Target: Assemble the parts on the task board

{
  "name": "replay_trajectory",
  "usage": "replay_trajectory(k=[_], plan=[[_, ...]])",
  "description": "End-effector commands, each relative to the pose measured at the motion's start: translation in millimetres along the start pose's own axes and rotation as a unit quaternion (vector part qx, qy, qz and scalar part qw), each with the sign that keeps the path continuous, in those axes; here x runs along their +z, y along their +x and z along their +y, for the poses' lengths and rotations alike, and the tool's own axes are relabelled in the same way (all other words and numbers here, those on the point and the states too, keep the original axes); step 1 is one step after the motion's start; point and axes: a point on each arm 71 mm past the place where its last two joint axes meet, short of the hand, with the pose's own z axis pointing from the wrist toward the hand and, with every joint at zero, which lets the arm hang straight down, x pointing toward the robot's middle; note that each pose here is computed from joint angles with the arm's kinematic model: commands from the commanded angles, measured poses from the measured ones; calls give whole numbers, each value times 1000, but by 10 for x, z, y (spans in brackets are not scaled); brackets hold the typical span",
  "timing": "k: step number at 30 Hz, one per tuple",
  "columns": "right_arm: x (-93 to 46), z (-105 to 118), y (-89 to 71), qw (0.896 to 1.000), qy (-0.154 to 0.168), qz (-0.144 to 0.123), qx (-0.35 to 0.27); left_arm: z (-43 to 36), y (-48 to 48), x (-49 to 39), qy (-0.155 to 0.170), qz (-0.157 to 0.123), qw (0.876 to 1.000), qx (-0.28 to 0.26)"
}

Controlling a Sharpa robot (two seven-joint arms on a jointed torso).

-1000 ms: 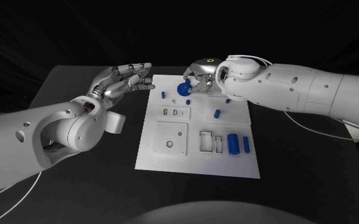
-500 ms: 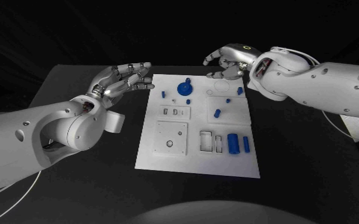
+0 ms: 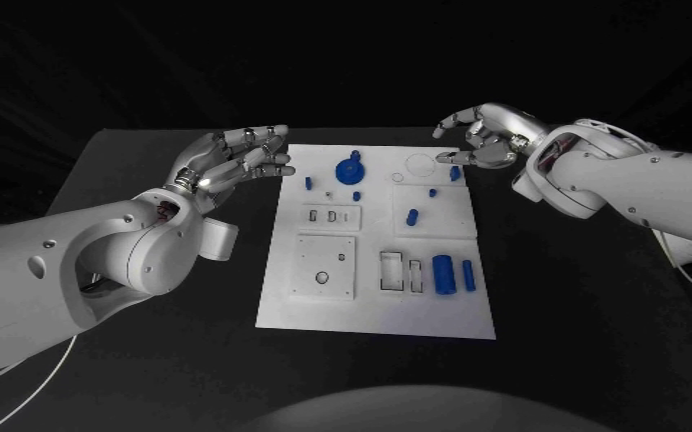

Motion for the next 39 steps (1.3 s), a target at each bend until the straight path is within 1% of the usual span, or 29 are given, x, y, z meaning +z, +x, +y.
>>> replay_trajectory(k=[1, 7, 10, 15, 20, 27, 34, 39], plan=[[-42, -96, 31, 998, -12, -32, 61, 7, 25, -3, 3, 14, 1000, -3], [-100, -321, 200, 995, 3, -38, 95, 39, 5, -19, -1, 15, 1000, -3], [-107, -372, 234, 994, 6, -38, 100, 48, -8, -26, -2, 14, 1000, -2], [-125, -467, 287, 994, 19, -31, 108, 56, -23, -32, -3, 13, 1000, -2], [-165, -558, 377, 993, 34, -21, 110, 59, -25, -34, -3, 13, 1000, -1], [-180, -618, 448, 993, 39, -15, 111, 61, -34, -37, -4, 12, 1000, -1], [-194, -634, 462, 993, 33, -11, 112, 63, -49, -41, -4, 11, 1000, -1], [-200, -654, 474, 993, 38, -6, 112, 65, -53, -40, -4, 10, 1000, 0]])
